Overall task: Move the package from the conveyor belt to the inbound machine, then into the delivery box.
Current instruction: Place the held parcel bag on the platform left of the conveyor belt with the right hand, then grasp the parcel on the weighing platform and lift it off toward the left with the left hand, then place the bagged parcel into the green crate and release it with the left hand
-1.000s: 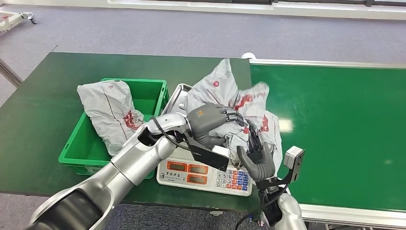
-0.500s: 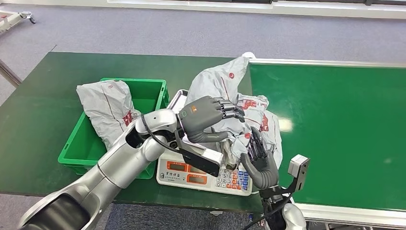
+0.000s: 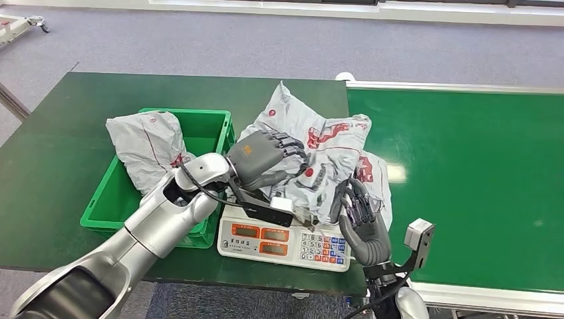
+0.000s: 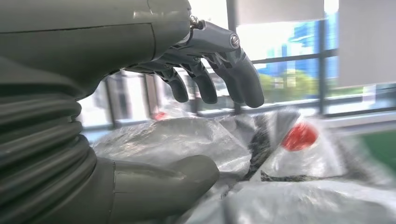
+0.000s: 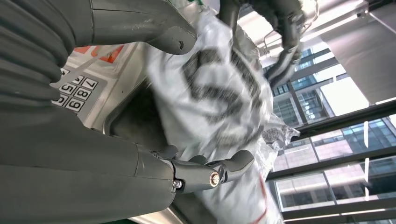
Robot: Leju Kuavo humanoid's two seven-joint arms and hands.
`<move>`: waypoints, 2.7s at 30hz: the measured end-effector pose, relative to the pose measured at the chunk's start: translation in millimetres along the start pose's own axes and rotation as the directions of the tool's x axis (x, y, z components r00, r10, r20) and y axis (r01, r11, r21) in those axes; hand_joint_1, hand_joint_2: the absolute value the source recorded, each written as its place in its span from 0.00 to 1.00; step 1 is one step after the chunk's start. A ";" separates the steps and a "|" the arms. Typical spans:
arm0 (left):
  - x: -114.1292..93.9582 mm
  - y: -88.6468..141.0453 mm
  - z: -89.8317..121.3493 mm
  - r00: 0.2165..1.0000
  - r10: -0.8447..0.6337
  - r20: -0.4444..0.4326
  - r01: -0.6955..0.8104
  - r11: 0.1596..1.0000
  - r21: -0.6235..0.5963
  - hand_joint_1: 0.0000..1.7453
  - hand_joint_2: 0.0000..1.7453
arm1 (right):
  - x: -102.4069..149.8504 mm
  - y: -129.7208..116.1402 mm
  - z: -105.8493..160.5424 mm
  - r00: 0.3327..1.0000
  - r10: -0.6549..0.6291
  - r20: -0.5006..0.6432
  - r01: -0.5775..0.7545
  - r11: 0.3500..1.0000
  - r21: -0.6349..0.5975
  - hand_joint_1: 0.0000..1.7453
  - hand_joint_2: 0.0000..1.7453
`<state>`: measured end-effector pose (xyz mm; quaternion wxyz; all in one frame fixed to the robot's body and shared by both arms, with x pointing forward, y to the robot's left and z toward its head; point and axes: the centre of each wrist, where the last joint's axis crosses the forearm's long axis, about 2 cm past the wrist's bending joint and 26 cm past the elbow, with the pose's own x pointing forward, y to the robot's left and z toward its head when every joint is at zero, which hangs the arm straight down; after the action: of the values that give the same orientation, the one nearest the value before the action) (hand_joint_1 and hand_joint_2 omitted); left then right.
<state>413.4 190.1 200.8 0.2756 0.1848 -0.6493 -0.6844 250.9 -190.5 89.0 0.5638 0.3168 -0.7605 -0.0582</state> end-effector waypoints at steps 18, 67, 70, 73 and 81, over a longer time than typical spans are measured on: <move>-70.8 -39.6 48.5 0.982 0.048 -0.183 -0.084 0.976 -0.199 0.00 1.00 | 22.0 -0.4 -3.6 0.967 0.252 0.027 -0.252 0.968 -0.002 0.00 1.00; -84.1 -4.0 94.1 0.933 -0.159 -0.322 0.168 0.986 -0.001 1.00 1.00 | 12.9 -8.9 -6.7 0.981 0.193 -0.001 -0.192 0.981 0.026 0.00 1.00; -97.2 -19.6 122.9 0.893 -0.162 -0.419 0.178 0.984 -0.003 1.00 1.00 | 10.8 -10.5 -2.8 0.980 0.198 -0.015 -0.198 0.980 0.013 0.00 1.00; -108.8 -35.4 152.3 0.831 -0.165 -0.530 0.175 0.984 -0.033 1.00 1.00 | 9.7 -13.3 3.1 0.978 0.205 -0.027 -0.205 0.979 -0.007 0.00 1.00; -116.1 -83.5 235.4 0.645 -0.156 -0.748 0.113 0.988 -0.109 0.00 1.00 | 9.6 -20.6 12.9 0.975 0.217 -0.045 -0.219 0.975 -0.043 0.00 1.00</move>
<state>348.7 447.4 126.7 0.4731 0.4926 -0.4426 -0.5811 246.3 -215.6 83.1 0.5893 0.2187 -0.7777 -0.0079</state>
